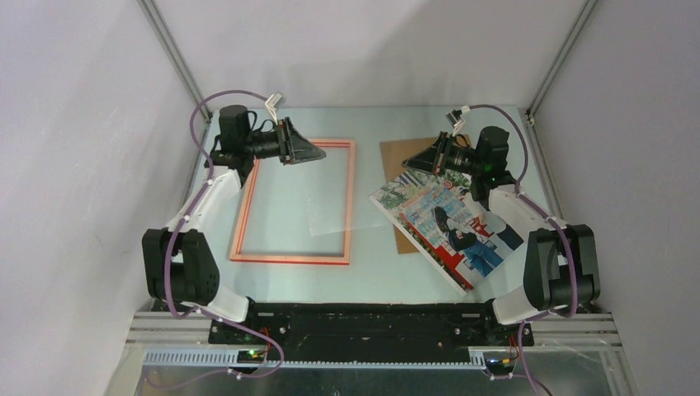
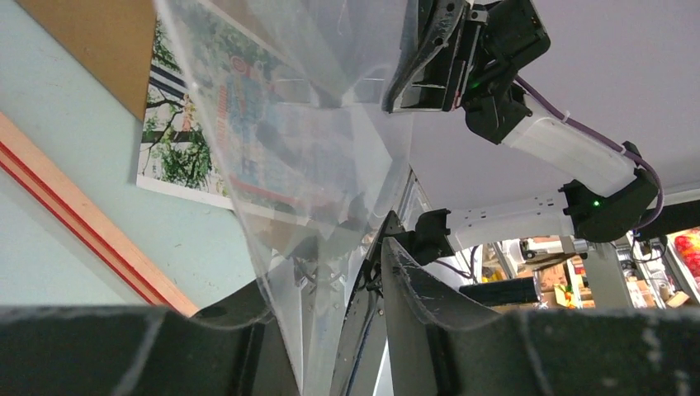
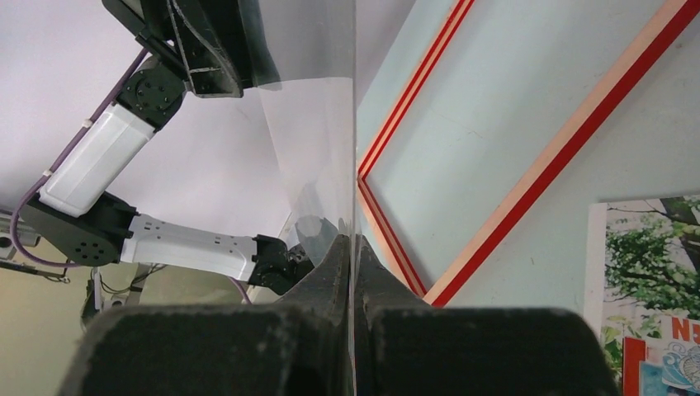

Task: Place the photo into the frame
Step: Pick up the photo frame item at the center of the board.

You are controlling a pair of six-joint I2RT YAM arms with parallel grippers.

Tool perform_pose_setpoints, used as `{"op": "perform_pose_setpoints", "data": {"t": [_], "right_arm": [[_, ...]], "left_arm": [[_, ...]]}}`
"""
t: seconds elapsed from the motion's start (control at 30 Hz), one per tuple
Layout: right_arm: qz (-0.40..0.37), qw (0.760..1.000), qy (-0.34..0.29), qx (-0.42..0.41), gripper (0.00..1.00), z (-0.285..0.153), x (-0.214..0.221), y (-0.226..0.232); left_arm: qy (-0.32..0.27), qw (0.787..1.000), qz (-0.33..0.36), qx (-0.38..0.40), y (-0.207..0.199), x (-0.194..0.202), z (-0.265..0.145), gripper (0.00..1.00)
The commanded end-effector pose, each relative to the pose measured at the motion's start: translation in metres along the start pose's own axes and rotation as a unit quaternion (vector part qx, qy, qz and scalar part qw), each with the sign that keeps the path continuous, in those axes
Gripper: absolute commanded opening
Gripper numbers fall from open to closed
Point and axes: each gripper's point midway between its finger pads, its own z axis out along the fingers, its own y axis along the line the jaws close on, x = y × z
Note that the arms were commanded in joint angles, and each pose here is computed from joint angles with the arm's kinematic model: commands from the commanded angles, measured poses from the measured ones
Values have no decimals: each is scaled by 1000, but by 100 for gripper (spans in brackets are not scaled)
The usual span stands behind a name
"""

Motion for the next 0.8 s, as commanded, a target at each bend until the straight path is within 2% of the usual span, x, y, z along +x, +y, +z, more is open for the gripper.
{"op": "perform_pose_setpoints", "data": {"t": [0.0,0.17,0.37,0.5,0.53,0.6,0.63,0.67,0.7,0.77], "right_arm": [[-45,998,-30,-9,0,-1,-13,17],[-46,998,-30,-8,0,1,-11,18],[-50,998,-35,-3,0,-1,-11,16],[-52,998,-37,3,2,-3,-9,14],[-52,998,-36,4,5,-3,-8,13],[-49,998,-33,11,19,-3,-5,12],[-53,998,-33,13,33,-3,-5,12],[-52,998,-31,20,39,-3,-3,9],[-53,998,-31,23,49,-3,-2,9],[-55,998,-27,31,60,-2,2,8]], "left_arm": [[-19,999,38,7,-21,-9,-6,38],[-18,999,38,5,-21,-8,-3,30],[-15,999,38,9,-24,-6,-3,3],[-16,999,38,12,-28,-5,-5,0],[-16,999,36,11,-28,-5,-5,0],[-20,999,35,9,-29,-5,-8,0],[-22,999,33,7,-28,-5,-9,0],[-27,999,30,3,-26,-6,-12,0],[-30,999,29,-1,-25,-6,-14,0],[-37,999,22,-12,-21,-7,-21,0]]}}
